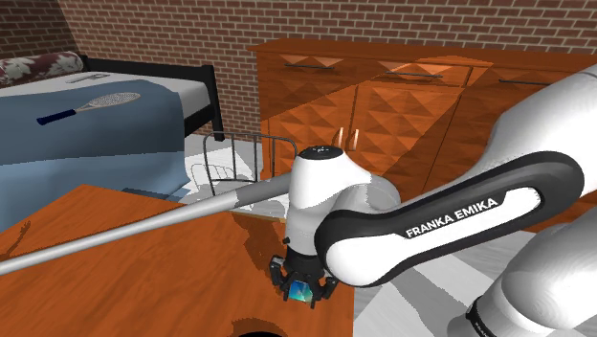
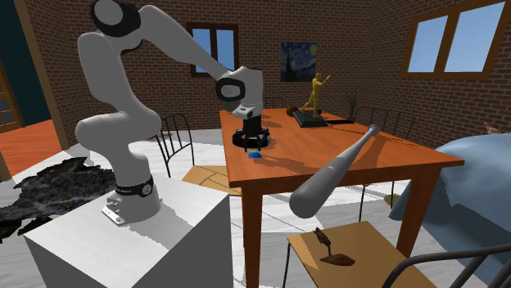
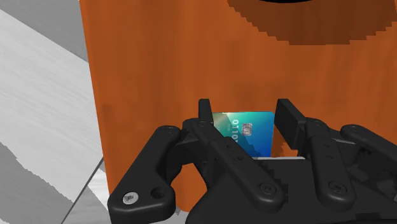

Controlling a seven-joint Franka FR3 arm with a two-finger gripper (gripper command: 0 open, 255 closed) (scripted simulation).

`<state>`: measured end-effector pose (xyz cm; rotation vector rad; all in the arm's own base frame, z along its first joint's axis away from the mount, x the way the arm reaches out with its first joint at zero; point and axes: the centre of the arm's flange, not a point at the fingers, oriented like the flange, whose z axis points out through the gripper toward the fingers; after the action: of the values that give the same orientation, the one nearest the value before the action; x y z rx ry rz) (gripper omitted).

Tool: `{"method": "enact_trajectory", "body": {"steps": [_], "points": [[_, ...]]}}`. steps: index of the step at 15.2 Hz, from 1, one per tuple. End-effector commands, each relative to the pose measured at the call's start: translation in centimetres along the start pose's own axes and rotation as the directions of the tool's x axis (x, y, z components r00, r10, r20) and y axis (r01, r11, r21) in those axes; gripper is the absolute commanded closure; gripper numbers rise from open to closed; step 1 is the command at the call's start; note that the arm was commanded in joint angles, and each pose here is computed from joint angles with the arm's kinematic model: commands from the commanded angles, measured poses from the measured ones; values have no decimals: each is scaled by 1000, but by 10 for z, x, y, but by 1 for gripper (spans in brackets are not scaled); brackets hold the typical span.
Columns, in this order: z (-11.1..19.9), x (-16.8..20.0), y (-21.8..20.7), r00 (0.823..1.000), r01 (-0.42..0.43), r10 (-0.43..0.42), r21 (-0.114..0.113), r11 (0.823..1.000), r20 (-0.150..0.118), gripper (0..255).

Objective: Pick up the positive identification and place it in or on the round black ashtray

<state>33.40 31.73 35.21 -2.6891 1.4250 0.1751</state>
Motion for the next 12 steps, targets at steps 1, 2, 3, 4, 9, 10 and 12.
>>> {"method": "enact_trajectory", "body": {"steps": [1,2,3,4,9,10,12], "points": [[-10,-1,-1,1000,0,0,0,1000,0,255],[-15,-2,-1,1000,0,0,0,1000,0,255],[-21,-3,-1,1000,0,0,0,1000,0,255],[-26,-3,-1,1000,0,0,0,1000,0,255],[-52,-7,-2,1000,0,0,0,1000,0,255],[-57,-8,-2,1000,0,0,0,1000,0,255],[-68,-9,-2,1000,0,0,0,1000,0,255]]}}
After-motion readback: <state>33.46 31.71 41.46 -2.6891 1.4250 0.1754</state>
